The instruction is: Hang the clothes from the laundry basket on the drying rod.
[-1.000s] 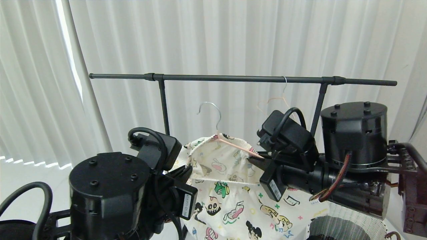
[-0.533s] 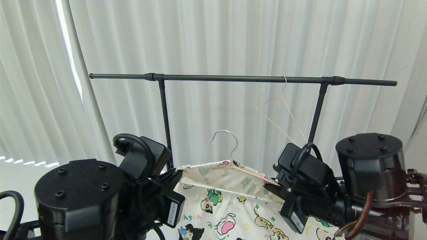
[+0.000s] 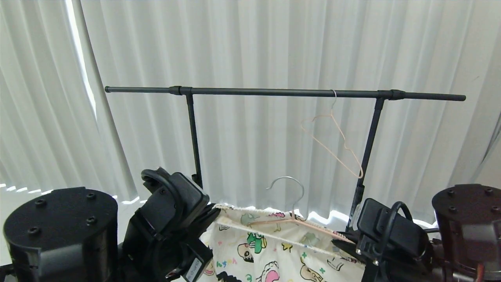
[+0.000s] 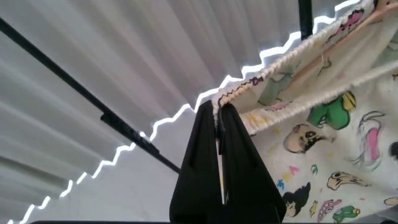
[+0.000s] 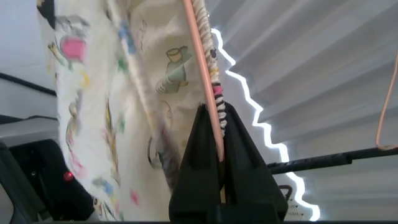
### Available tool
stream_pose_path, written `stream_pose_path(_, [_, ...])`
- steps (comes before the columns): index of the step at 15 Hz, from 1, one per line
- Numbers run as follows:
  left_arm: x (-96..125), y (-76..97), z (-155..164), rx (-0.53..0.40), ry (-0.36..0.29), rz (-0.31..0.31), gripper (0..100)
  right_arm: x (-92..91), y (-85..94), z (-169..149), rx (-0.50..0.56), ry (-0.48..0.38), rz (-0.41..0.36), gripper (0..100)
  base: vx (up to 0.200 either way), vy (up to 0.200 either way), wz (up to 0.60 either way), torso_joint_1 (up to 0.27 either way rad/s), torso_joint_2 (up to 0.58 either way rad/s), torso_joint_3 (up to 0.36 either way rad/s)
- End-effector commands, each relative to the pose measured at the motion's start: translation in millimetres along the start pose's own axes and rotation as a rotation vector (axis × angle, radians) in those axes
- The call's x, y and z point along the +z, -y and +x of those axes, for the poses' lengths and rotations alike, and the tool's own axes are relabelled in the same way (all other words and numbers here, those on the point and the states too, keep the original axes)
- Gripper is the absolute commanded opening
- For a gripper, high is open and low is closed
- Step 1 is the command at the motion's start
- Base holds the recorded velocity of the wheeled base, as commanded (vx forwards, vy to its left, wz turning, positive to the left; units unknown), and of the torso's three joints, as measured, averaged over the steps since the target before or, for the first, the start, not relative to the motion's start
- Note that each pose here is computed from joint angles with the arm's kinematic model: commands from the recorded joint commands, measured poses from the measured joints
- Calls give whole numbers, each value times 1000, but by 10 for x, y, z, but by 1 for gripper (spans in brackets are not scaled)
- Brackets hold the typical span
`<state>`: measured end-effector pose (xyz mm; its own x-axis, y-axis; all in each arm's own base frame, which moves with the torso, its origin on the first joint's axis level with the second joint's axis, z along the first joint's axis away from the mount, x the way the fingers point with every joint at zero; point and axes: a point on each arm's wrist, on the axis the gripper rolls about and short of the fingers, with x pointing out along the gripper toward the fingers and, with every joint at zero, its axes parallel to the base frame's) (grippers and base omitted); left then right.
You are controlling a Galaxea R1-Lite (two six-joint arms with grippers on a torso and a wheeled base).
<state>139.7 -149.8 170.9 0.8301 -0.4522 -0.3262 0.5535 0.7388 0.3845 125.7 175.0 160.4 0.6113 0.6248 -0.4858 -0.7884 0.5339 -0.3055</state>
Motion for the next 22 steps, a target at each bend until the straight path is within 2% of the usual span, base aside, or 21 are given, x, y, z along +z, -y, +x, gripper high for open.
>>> stream_pose_path(1, [10,-109,-29,24,16,-5,0,-69,-12,-59,4,-7,-14,0,0,0,0,0,0,0])
stream_pose_path(4, [34,-146,-65,-28,56,-5,0,-106,-22,-72,14,-14,-40,0,0,0,0,0,0,0])
stream_pose_path(6, [6,-119,-62,-85,63,23,0,-92,-20,-80,26,-2,-39,0,0,0,0,0,0,0])
stream_pose_path(8, [-46,-97,-46,-127,55,70,0,-79,-16,-109,36,15,-37,0,0,0,0,0,0,0])
stream_pose_path(9, [-94,-74,4,-142,29,90,0,-68,-10,-148,47,34,-34,0,0,0,0,0,0,0])
stream_pose_path(13, [-100,-8,-16,-182,37,102,0,-6,8,-159,32,96,-22,0,0,0,0,0,0,0])
stream_pose_path(14, [-49,22,-74,-218,78,106,0,-14,1,-151,35,93,-24,0,0,0,0,0,0,0])
stream_pose_path(17, [-30,7,-146,-218,104,104,0,-14,1,-148,35,92,-23,0,0,0,0,0,0,0])
stream_pose_path(18, [-33,7,-149,-219,105,104,100,-10,2,-148,34,94,-23,0,0,0,0,0,0,0])
stream_pose_path(22, [-154,26,-198,-228,76,110,100,-3,32,-157,19,98,-4,0,0,0,0,0,0,0])
